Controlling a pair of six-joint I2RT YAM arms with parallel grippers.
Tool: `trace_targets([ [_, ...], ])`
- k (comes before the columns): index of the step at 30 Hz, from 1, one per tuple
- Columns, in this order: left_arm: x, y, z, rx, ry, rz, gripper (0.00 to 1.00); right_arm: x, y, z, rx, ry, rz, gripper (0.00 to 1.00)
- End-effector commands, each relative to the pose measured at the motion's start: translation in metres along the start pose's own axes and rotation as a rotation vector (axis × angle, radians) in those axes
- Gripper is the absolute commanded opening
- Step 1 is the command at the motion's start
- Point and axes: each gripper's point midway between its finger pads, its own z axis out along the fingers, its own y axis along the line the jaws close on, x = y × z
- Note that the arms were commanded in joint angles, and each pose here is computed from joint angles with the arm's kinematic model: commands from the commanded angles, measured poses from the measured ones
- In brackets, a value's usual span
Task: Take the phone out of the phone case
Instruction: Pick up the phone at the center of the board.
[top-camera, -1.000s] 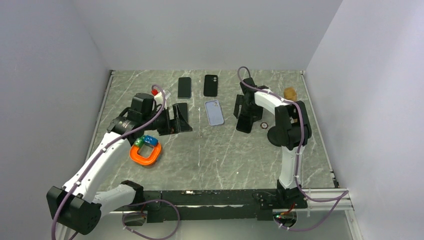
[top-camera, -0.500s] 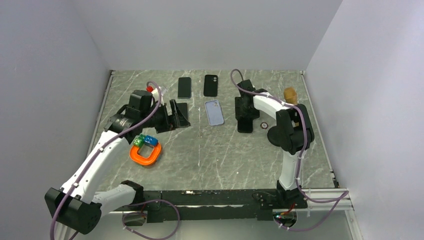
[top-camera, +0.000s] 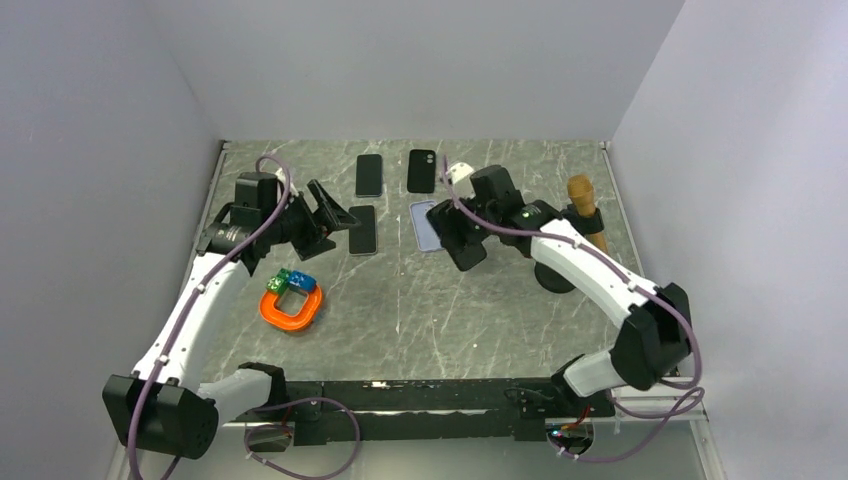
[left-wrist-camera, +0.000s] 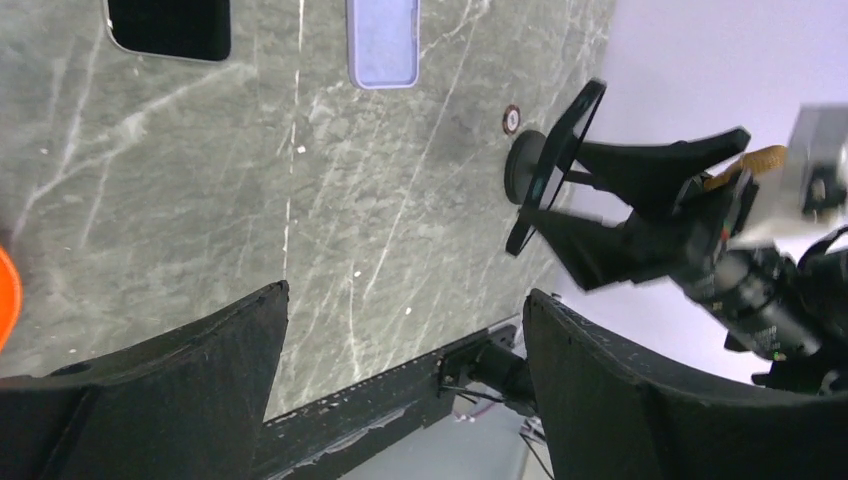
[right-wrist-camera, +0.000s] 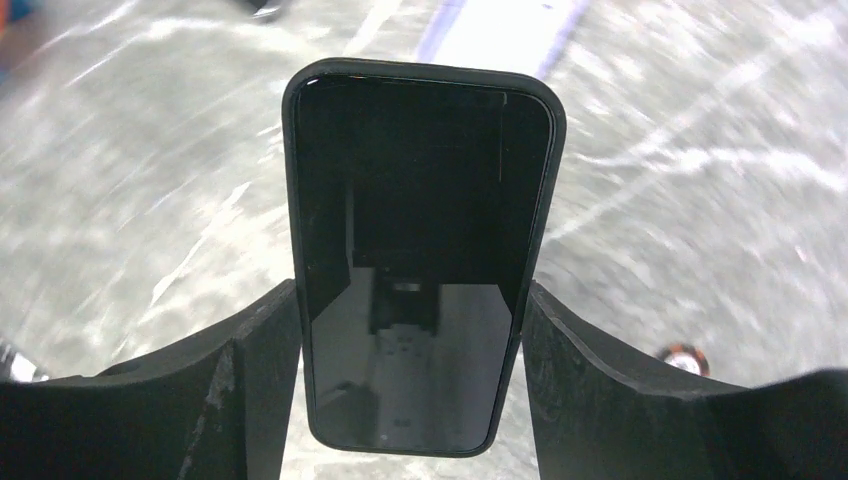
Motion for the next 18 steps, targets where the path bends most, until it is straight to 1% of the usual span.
trace_targets([
  [1,0.005,-0.023,0.0,0.15,0.053,-0.012,0.89,-0.011,0.081,-0.032,-0.391,-0.138,-0.341,0.0],
  [3,0.011,-0.026,0.005,0.204,0.09,0.017,0.89,-0.003,0.103,-0.043,-0.498,-0.143,-0.433,0.0],
  [5,0.017,-0.034,0.01,0.264,0.135,0.076,0.89,0.001,0.118,-0.05,-0.546,-0.147,-0.5,0.0],
  [8,0.03,-0.036,0.013,0.273,0.211,0.169,0.89,0.009,0.136,-0.056,-0.608,-0.113,-0.578,0.0],
  [10,0.039,-0.039,0.016,0.287,0.265,0.234,0.89,0.011,0.144,-0.055,-0.609,-0.096,-0.628,0.0],
  [15,0.073,-0.036,0.023,0.328,0.445,0.316,0.85,0.009,0.159,-0.06,-0.614,-0.103,-0.693,0.0],
  [18,0.097,-0.039,0.026,0.375,0.542,0.331,0.85,0.01,0.164,-0.06,-0.601,-0.099,-0.72,0.0],
])
